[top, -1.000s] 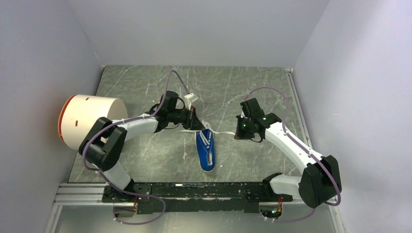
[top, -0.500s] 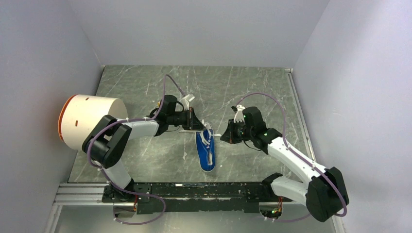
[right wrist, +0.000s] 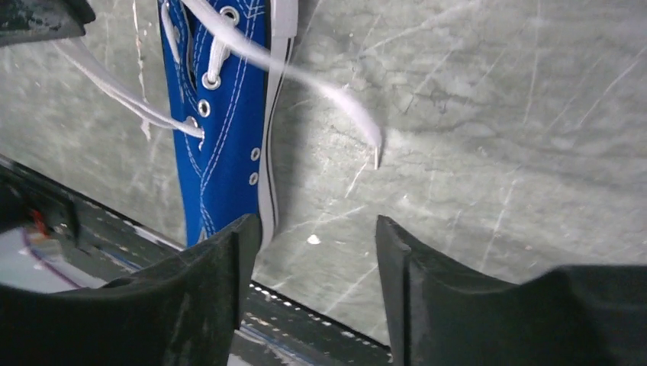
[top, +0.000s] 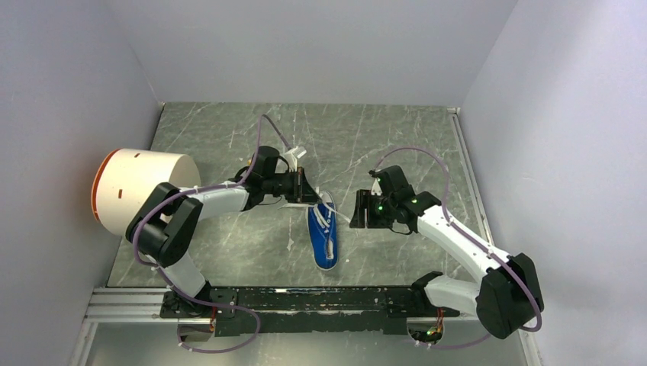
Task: Tie the shoes
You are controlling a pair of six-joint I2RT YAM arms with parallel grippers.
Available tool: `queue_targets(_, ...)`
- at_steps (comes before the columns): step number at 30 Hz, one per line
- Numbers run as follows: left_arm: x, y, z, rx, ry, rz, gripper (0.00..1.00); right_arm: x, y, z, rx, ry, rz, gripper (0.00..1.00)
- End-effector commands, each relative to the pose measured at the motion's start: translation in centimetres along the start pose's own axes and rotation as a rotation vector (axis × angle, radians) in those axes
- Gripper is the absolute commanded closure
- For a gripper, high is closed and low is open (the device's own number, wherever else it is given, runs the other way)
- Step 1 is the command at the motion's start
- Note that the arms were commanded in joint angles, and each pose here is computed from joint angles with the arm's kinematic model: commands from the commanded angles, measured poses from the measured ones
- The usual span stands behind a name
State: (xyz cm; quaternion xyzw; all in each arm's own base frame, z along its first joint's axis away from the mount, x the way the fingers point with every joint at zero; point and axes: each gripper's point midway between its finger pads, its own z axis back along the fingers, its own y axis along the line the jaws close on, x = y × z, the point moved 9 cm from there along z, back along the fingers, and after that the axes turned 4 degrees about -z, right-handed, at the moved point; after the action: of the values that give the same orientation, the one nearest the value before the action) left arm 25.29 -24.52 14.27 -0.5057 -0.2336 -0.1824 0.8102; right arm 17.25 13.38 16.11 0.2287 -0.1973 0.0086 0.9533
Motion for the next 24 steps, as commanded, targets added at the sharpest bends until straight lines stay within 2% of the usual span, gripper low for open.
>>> queue_targets(1, 1.3, -0.6, 0.3, -0.011, -0.013, -0.063, 0.95, 1.9, 0.8, 0.7, 0.063, -0.114, 0.143, 0.32)
queue_targets(3, 1.3, -0.6, 0.2, -0.015, 0.000, -0.066, 0.95, 3.5, 1.0, -0.5, 0.069, -0.165, 0.243, 0.31)
queue_targets(8, 1.4, -0.5, 0.0, -0.026, 0.011, -0.075, 0.95, 5.0, 0.4, -3.4, 0.029, -0.083, 0.427, 0.39)
queue_targets(11, 1.6, -0.3, -0.2, -0.026, 0.021, -0.083, 0.95, 5.0, 0.3, -4.2, 0.052, -0.108, 0.481, 0.39)
queue_targets(15, 1.5, 0.1, -0.6, -0.040, 0.028, -0.075, 0.95, 4.3, -0.3, -6.3, 0.080, -0.064, 0.491, 0.41)
queue_targets(24, 1.8, 1.1, -0.9, -0.059, 0.049, -0.061, 0.95, 4.5, -1.4, -9.3, -0.023, -0.030, 0.474, 0.51)
